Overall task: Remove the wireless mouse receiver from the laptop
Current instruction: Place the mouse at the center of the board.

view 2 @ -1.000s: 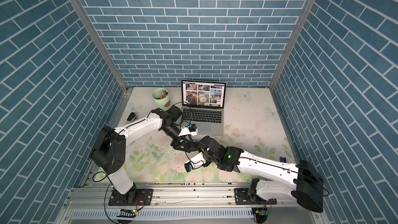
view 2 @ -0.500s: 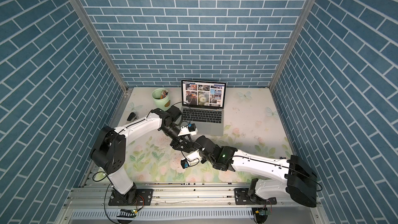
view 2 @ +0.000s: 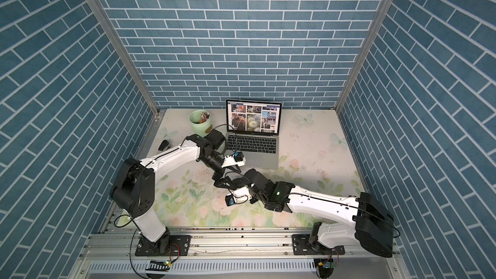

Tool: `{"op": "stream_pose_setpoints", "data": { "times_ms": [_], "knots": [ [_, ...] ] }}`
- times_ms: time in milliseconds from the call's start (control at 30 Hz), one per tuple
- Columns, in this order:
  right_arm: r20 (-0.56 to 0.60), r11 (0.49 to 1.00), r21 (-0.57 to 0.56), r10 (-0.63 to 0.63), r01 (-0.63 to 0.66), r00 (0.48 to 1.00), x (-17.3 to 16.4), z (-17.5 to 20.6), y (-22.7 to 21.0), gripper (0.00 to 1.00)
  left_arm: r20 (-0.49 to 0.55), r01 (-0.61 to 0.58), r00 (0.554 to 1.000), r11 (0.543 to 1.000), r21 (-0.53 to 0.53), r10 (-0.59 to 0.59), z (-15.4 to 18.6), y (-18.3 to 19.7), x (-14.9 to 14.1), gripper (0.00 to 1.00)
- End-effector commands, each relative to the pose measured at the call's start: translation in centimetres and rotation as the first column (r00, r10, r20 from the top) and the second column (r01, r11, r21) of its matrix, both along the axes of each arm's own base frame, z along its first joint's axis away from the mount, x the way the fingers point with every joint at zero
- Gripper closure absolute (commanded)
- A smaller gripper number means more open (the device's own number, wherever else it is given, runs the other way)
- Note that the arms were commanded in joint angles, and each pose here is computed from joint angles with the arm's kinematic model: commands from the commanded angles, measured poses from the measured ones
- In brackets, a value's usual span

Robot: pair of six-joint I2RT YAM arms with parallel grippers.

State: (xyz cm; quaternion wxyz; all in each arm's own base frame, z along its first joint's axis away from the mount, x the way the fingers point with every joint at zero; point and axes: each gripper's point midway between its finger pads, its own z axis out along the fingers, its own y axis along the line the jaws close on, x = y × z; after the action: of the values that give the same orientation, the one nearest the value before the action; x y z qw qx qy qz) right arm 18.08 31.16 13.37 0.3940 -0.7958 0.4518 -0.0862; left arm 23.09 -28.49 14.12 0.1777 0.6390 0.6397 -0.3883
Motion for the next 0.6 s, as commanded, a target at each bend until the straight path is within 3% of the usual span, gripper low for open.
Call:
{"op": "stream_pose_setpoints", "data": {
  "times_ms": [0,133,233,333,433,500,567],
  "knots": [
    [-0.126,0.993,-0.002,-0.116,0.117,0.985,-0.3,-2.1,-1.5,1.00,0.154,-0.093,0.983,0.993,-0.067,0.102,2.7,0.5,2.5,0.00],
    [-0.225,0.971,0.031,-0.225,0.238,0.948,-0.3,-2.7,-2.7,1.00,0.349,-0.194,0.909,0.972,-0.129,0.228,5.1,1.4,4.5,0.00],
    [-0.367,0.905,0.096,-0.355,0.414,0.860,1.0,-1.5,-3.8,1.00,0.475,-0.286,0.803,0.932,-0.221,0.359,7.9,2.8,6.0,0.01],
    [-0.546,0.753,0.185,-0.455,0.631,0.703,3.3,0.1,-5.5,1.00,0.557,-0.403,0.629,0.840,-0.363,0.542,11.3,5.1,7.7,0.00],
    [-0.710,0.538,0.246,-0.466,0.806,0.528,5.6,1.1,-7.5,1.00,0.562,-0.518,0.402,0.685,-0.512,0.723,14.5,8.2,9.0,0.00],
    [-0.821,0.407,0.243,-0.398,0.881,0.410,6.7,1.4,-8.1,1.00,0.533,-0.605,0.266,0.570,-0.556,0.803,15.6,10.7,10.0,0.00],
    [-0.891,0.297,0.223,-0.323,0.928,0.318,7.7,1.6,-8.7,1.00,0.521,-0.672,0.197,0.501,-0.545,0.830,15.7,12.2,10.7,0.00]
  ]
}}
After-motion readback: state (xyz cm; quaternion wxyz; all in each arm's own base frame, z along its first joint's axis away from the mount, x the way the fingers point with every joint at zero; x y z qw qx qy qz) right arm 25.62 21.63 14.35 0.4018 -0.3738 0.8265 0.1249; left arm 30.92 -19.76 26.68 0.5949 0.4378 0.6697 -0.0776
